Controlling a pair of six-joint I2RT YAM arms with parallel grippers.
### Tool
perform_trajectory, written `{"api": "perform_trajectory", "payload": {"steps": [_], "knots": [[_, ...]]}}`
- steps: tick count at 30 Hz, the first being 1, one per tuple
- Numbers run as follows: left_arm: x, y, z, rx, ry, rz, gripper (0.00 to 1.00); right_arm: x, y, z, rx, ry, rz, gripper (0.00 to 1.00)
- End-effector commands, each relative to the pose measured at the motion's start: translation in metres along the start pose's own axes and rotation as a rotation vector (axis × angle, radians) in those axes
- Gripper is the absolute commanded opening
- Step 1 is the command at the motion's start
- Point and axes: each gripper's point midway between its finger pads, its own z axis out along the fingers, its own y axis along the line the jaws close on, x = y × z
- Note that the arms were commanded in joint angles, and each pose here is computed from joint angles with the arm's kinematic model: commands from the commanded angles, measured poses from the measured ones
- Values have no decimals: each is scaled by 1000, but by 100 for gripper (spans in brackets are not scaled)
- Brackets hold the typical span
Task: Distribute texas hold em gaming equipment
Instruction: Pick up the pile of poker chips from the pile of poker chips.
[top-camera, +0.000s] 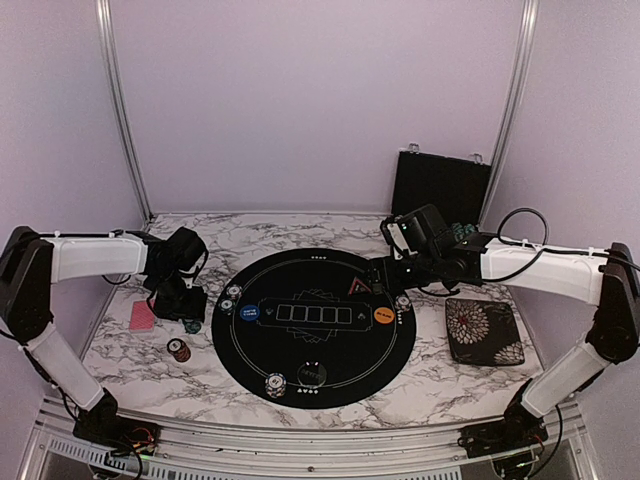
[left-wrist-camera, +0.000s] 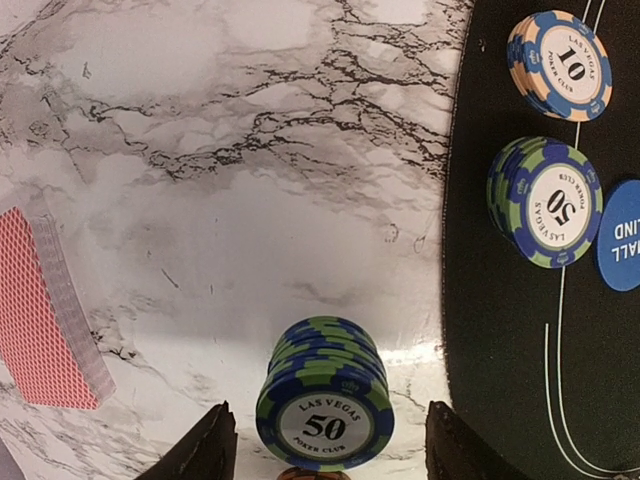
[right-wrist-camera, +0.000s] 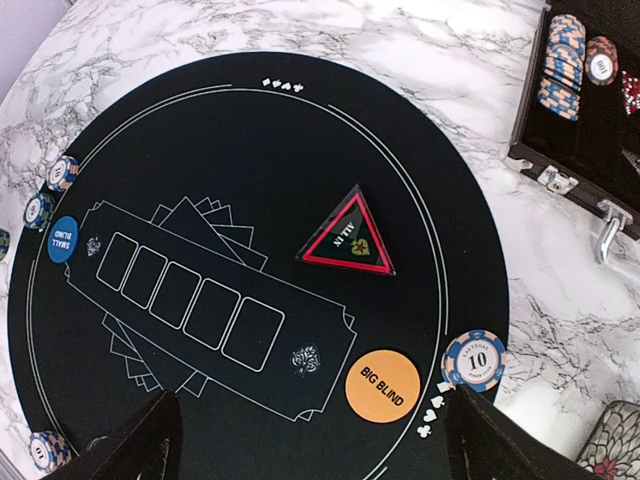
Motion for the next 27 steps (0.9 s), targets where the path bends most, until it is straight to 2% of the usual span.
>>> {"api": "perform_trajectory", "payload": {"steps": [1,27], "knots": [[5,3,11,-2,27,4,66,-11,8,-3,-18,-30,5,89],[6,4,19,-12,37,16,46,-9,6,-4,-11,-28,9,89]]}}
